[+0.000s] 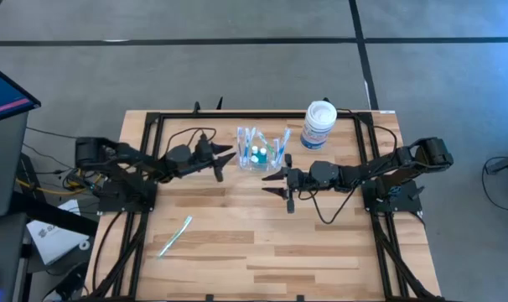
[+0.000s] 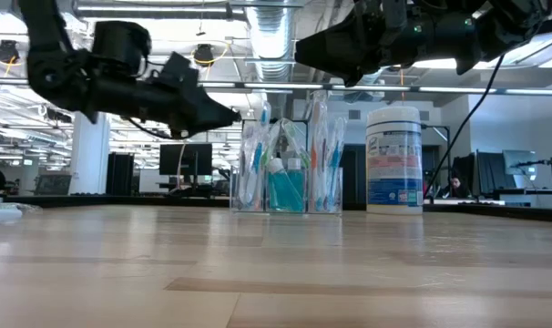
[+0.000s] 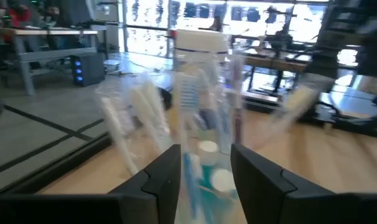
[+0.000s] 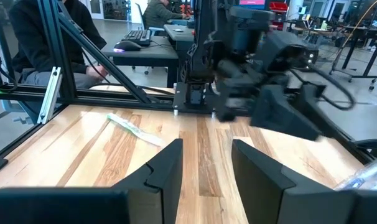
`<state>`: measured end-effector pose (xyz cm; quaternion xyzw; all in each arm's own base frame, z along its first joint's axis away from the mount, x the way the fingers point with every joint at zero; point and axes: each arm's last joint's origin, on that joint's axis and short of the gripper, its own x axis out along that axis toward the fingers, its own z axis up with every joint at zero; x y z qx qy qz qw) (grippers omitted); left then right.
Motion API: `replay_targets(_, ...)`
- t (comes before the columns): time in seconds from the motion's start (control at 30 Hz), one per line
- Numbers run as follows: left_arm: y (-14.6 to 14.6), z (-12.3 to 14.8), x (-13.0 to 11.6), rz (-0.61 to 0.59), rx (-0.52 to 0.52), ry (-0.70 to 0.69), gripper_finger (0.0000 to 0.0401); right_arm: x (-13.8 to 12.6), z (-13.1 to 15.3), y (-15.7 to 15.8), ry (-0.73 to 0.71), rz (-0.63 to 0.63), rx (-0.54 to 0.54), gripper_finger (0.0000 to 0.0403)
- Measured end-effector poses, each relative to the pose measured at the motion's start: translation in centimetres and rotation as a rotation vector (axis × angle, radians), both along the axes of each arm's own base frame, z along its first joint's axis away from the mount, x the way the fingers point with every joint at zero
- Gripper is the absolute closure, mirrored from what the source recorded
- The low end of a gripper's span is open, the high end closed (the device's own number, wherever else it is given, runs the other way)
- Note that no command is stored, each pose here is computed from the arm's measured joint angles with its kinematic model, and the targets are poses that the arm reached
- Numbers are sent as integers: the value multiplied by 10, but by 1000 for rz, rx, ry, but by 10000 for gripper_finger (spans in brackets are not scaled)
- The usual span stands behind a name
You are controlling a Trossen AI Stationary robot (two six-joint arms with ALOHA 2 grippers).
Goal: Pick & Place toothbrushing station
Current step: Put the green toothbrush into the transparent organizer
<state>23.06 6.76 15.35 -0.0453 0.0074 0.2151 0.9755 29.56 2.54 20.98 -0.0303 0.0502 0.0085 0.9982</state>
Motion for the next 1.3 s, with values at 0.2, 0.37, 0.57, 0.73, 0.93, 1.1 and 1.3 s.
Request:
replay_targets(0.2,-25,-2,-22,-86,-15,-7,272,0,0,0,-1,0,0,275)
replay_targets(0.37,-45,-10,-34,-170,-92,-5,278,0,0,0,-1,0,0,275)
replay_targets(0.57,-62,-25,-41,-230,-218,86,287,0,0,0,-1,0,0,275)
replay_targets(0.73,-77,-37,-44,-275,-325,188,290,0,0,0,-1,1,0,275)
replay_targets(0.93,-94,-38,-46,-346,-418,189,290,0,0,0,-1,1,1,275)
replay_targets(1.1,-107,-44,-50,-367,-535,248,295,0,0,0,4,1,1,275)
replay_targets(1.3,-124,-47,-56,-414,-663,281,305,0,-2,0,20,0,1,275)
